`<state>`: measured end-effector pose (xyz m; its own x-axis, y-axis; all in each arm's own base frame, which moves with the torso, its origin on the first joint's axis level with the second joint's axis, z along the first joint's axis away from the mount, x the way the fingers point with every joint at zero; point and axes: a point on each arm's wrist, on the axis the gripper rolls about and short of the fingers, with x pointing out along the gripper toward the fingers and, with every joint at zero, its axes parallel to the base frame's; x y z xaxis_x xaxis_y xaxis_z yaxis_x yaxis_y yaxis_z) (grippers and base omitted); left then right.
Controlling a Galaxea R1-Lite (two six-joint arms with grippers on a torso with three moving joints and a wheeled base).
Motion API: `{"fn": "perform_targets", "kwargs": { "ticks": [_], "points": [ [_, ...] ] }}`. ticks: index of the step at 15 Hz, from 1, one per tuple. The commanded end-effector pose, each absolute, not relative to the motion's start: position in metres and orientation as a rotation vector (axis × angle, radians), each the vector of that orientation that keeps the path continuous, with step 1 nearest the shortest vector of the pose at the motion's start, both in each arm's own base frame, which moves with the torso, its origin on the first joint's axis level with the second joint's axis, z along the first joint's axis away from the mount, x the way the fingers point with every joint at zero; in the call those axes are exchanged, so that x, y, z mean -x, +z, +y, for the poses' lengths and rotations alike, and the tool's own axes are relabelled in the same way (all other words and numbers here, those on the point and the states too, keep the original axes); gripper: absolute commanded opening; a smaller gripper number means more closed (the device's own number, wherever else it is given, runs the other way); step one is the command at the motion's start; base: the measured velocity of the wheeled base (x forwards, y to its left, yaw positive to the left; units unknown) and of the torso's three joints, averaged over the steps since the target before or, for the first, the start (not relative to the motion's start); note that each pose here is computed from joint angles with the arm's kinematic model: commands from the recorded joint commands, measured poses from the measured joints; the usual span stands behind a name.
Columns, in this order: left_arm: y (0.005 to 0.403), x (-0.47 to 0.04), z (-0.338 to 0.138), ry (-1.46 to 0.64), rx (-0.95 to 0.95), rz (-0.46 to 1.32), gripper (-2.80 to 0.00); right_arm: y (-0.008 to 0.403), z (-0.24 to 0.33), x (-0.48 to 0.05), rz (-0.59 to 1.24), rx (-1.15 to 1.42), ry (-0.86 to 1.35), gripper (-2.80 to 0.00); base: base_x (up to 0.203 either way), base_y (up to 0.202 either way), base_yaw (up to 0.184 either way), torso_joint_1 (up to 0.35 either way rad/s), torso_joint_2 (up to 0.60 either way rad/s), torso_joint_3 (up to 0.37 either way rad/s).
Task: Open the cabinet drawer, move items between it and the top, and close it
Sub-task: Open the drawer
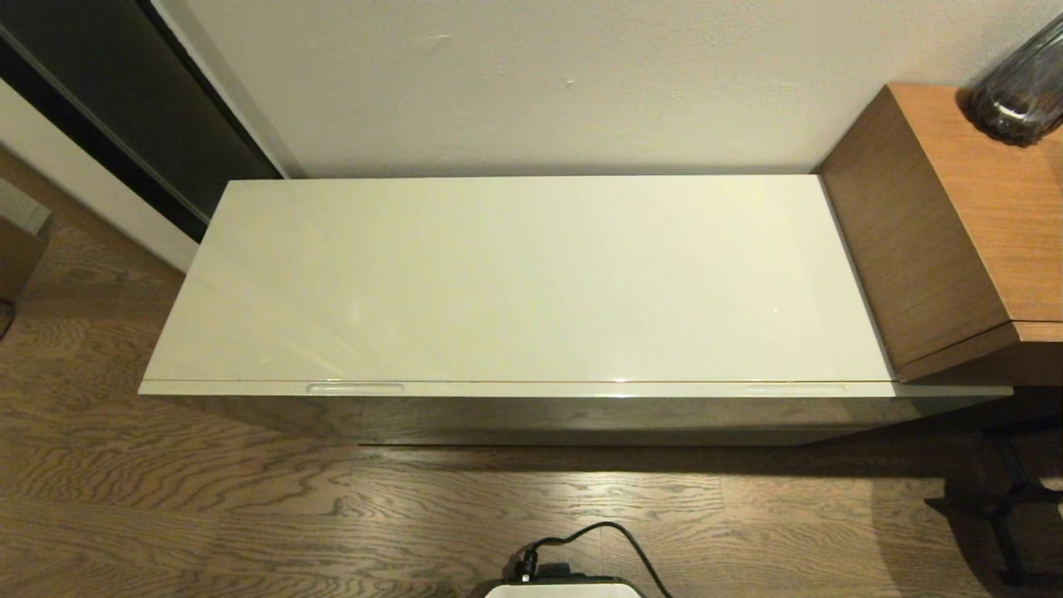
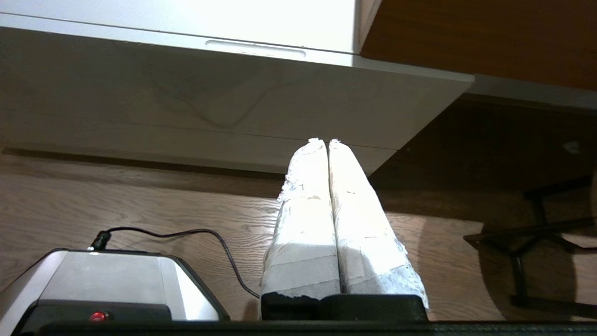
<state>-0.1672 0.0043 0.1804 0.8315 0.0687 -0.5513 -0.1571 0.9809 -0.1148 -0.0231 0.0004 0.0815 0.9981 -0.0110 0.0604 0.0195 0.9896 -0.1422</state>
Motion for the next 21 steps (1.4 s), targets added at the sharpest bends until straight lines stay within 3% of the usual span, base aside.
{"fn": "perform_targets", "kwargs": {
  "ticks": [1,3,8,13,16,21],
  "points": [
    [0.138,0.18,0.004,0.131,0.036,0.53,-2.8,0.082,0.0,0.023,-0.06,0.145,-0.015,-2.8,0.0,0.0,0.0,0.0,0.0,0.0],
    [0.135,0.168,0.004,0.148,-0.027,0.517,-2.8,0.082,0.0,0.023,-0.06,0.145,-0.015,-2.8,0.0,0.0,0.0,0.0,0.0,0.0],
    [0.16,0.1,0.002,0.066,0.005,0.039,-2.8,0.082,0.0,0.023,-0.06,0.145,-0.015,-2.8,0.0,0.0,0.0,0.0,0.0,0.0],
    [0.115,0.033,-0.001,-0.05,-0.004,-0.217,-2.8,0.082,0.0,0.023,-0.06,0.145,-0.015,-2.8,0.0,0.0,0.0,0.0,0.0,0.0],
    [0.097,0.025,-0.001,-0.047,-0.042,-0.217,-2.8,0.082,0.0,0.023,-0.06,0.145,-0.015,-2.8,0.0,0.0,0.0,0.0,0.0,0.0],
    [0.076,0.023,0.0,-0.001,0.001,0.01,-2.8,0.082,0.0,0.023,-0.06,0.145,-0.015,-2.8,0.0,0.0,0.0,0.0,0.0,0.0]
  ]
}}
